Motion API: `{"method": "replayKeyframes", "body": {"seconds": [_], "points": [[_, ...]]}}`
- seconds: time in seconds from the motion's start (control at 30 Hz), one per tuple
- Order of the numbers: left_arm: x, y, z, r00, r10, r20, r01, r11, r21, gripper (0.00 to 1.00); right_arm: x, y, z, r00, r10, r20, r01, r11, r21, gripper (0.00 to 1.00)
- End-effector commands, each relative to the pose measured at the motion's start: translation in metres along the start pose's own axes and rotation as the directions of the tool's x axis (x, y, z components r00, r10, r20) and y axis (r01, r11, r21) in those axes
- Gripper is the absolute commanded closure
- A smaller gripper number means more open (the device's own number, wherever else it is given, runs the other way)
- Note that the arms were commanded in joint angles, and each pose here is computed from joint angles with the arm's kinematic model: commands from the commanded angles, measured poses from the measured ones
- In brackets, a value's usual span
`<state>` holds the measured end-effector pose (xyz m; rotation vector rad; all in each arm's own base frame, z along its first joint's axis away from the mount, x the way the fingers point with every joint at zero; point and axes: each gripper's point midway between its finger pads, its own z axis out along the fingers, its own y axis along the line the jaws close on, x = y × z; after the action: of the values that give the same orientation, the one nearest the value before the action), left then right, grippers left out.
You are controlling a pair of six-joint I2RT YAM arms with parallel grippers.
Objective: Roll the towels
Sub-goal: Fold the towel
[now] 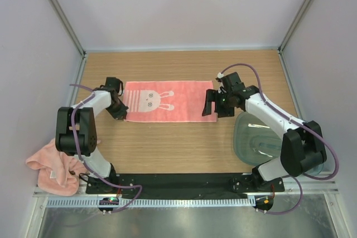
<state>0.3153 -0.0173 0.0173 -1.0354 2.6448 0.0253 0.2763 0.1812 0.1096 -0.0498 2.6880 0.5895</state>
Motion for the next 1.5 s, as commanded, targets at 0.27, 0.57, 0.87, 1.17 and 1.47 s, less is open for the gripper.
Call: {"method": "replayKeyframes", "body": {"seconds": [0.27,0.57,0.87,1.17,1.47], "points": [[0.002,-0.007,-0.032,0.999,0.032,0.019,-0.033,0.995,0.089,0.98,0.007,-0.023,0.041,0.995,0.084,-0.044,-0.079,0.992,0.102,0.28],[0.002,-0.004,-0.045,0.998,0.059,0.028,-0.062,0.993,0.096,0.99,0.013,-0.047,0.057,0.992,0.106,-0.073,-0.087,0.971,0.223,0.39],[-0.008,-0.003,-0.055,0.995,0.091,0.038,-0.093,0.994,0.061,0.99,0.003,-0.061,0.075,0.993,0.106,-0.053,-0.086,0.955,0.285,0.44],[-0.009,-0.007,-0.051,0.995,0.09,0.031,-0.092,0.993,0.072,0.99,0.003,-0.063,0.085,0.99,0.125,-0.058,-0.102,0.949,0.297,0.59],[-0.008,-0.007,-0.048,0.996,0.09,0.024,-0.091,0.994,0.066,1.0,0.012,-0.065,0.084,0.989,0.129,-0.076,-0.101,0.951,0.293,0.88]]}}
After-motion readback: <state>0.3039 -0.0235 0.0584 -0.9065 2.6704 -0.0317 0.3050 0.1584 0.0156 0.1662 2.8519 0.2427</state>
